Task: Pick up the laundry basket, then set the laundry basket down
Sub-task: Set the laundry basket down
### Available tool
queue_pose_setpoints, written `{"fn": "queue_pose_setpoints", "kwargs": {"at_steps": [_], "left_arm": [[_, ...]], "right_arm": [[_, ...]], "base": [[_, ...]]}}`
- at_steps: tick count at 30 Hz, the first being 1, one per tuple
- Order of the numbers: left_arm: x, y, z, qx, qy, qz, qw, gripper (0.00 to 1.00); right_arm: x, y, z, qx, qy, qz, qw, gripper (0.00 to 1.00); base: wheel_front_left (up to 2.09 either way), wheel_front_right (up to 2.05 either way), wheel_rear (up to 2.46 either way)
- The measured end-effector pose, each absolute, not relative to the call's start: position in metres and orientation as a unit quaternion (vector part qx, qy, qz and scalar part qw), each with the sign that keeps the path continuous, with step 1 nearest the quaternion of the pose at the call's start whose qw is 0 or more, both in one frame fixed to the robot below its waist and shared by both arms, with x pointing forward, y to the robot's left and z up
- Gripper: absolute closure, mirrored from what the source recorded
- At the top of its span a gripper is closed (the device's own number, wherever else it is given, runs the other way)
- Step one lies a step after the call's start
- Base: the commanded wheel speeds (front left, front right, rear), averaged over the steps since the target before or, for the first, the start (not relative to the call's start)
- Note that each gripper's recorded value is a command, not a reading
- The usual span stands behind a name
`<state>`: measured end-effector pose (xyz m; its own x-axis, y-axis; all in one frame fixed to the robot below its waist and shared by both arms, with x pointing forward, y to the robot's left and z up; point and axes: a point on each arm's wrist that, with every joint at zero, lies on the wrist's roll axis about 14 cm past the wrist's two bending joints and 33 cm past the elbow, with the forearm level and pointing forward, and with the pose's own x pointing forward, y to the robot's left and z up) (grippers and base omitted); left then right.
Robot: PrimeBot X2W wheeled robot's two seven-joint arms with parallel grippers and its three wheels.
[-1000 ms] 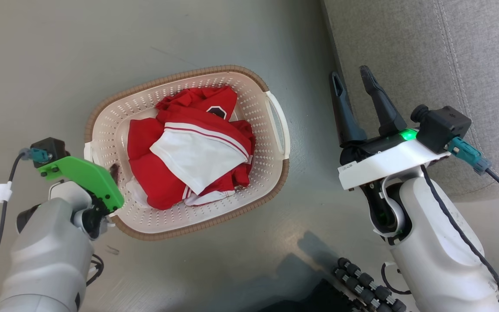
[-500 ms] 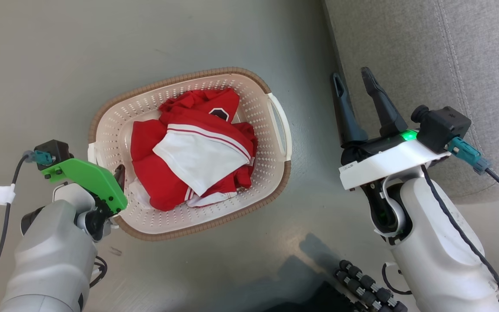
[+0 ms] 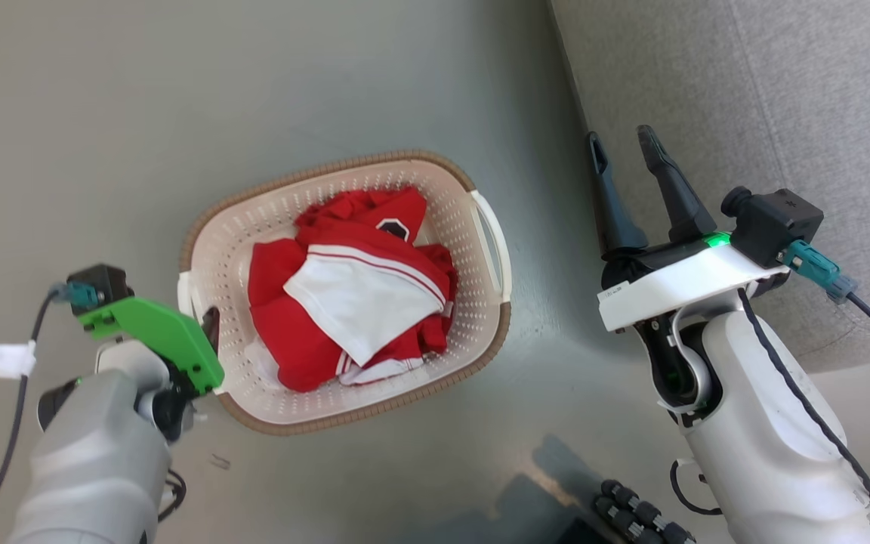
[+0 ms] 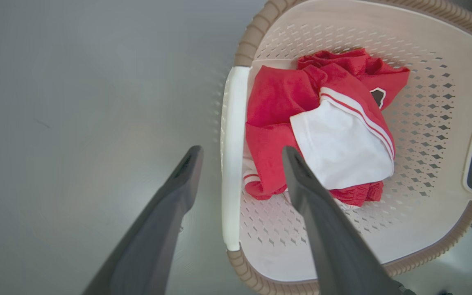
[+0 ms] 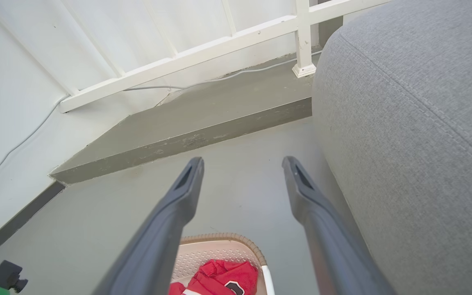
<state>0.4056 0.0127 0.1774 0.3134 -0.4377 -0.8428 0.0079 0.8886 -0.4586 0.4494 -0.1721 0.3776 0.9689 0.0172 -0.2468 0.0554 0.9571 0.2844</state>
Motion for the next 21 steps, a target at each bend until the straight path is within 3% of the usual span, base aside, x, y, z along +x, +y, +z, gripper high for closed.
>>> {"fn": "queue_pose_setpoints", "kwargs": {"at_steps": [8, 21], "left_arm": [[0.404, 0.021, 0.199, -0.179, 0.538, -0.143, 0.811, 0.0], [0.425, 0.02, 0.269, -0.175, 0.404, -0.17, 0.882, 0.0]], "right_arm": [[0.448, -0.173, 0.399, 0.148, 0.101, -0.005, 0.984, 0.0], [0.433, -0.173, 0.429, 0.151, 0.07, 0.001, 0.986, 0.0]], "base": [[0.0, 0.0, 0.0], [0.0, 0.0, 0.0]]}}
